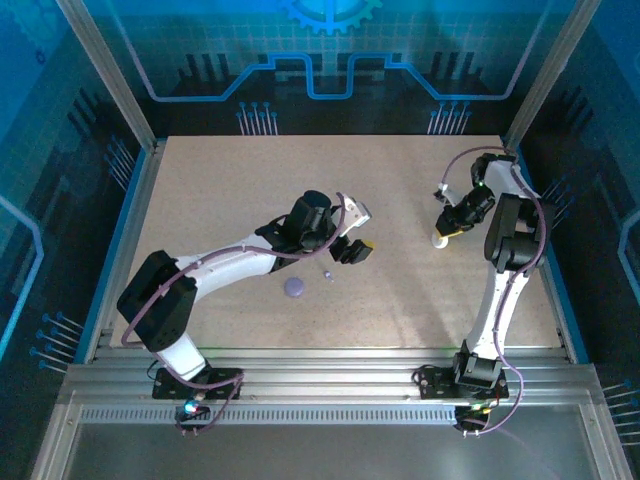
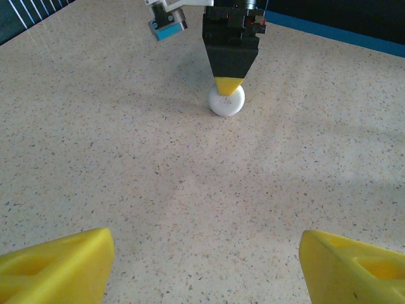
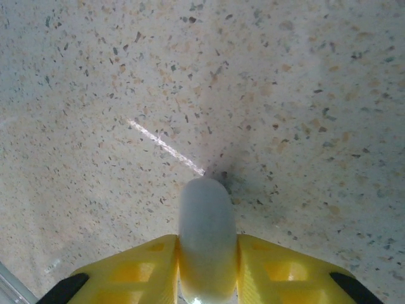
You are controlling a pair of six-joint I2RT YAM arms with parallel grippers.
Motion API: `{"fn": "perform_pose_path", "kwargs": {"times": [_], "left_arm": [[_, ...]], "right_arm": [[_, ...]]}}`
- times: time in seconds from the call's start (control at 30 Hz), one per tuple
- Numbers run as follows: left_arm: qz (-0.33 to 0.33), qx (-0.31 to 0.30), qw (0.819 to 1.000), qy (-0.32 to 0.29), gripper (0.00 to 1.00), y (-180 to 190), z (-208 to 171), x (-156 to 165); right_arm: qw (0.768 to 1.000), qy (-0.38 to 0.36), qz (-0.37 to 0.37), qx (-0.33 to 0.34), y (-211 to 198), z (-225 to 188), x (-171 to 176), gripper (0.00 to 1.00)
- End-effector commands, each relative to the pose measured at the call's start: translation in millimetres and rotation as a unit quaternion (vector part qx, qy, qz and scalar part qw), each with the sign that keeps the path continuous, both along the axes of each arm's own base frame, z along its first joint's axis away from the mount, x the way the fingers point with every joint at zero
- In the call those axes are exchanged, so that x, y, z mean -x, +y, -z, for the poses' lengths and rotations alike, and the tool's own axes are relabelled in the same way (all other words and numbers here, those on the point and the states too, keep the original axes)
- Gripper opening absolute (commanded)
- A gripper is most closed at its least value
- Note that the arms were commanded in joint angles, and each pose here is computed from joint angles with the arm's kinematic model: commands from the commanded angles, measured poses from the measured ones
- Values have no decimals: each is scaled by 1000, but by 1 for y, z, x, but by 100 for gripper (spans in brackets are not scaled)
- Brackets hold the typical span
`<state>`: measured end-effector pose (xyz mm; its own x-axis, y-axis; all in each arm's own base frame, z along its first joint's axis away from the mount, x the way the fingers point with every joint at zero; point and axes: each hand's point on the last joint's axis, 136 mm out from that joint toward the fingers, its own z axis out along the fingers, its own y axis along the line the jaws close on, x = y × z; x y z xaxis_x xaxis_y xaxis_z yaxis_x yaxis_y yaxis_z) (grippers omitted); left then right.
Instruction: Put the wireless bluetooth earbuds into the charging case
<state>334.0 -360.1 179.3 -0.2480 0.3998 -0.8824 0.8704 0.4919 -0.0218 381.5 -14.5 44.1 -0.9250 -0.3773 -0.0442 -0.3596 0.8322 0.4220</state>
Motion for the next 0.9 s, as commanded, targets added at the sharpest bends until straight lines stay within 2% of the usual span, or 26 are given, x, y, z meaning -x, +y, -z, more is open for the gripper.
{"fn": "perform_pose_path", "kwargs": {"times": [0.0,0.87], "left_arm": [[13,10,1000,0,77,-8,-9,1],[9,8,1000,0,77,-9,-9,-2]], "right_arm": [[1000,13,17,-11,-6,2,-1,30],[999,17,34,1,-20,13,-7,39]]}}
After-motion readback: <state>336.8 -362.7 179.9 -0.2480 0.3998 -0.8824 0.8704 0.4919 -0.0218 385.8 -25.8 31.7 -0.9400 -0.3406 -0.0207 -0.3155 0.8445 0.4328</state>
